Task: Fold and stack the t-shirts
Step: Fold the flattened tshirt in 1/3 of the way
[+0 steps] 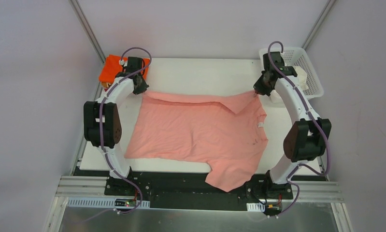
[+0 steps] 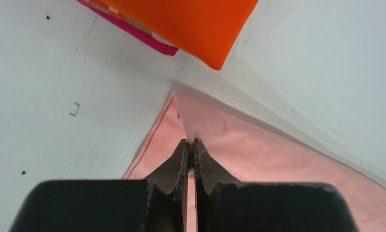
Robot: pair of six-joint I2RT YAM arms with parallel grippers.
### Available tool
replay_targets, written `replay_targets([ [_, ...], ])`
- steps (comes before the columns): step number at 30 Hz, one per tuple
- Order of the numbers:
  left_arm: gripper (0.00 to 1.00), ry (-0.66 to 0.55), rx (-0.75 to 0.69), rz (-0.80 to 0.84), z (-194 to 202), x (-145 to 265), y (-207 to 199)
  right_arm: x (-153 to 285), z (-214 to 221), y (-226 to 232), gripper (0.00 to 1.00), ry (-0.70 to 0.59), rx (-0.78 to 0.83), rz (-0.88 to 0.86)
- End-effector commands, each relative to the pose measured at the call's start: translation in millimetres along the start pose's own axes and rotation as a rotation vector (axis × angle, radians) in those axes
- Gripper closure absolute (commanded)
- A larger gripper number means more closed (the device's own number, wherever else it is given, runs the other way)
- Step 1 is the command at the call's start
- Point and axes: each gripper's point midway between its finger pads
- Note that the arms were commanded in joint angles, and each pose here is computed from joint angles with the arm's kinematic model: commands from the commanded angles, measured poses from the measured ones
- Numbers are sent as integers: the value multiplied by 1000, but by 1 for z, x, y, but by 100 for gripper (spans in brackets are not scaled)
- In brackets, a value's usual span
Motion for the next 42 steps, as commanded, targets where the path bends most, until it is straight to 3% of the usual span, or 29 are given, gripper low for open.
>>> replay_targets([
  [1, 100, -40, 31, 9, -9, 27, 12, 35, 26, -20, 100, 54, -15, 21],
  [15, 100, 60, 37, -42, 31, 44, 46, 62, 74, -55, 100, 141, 6, 91],
  [32, 100, 146, -3, -125, 62, 25, 70, 14, 141, -89, 100, 322, 5, 266],
  [35, 100, 165, -5, -130, 68, 23, 72, 2, 146, -84, 92, 327, -10, 250],
  [42, 93, 185, 4, -128, 75, 30, 76, -5, 168, -75, 86, 380, -68, 200],
])
Point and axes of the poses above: each gripper's point midway between its finger pads, its own x axis back along the fingers, its own y axis along the line the jaws close on, z = x × y, and after that the axes turned 14 degrees about x, right-handed
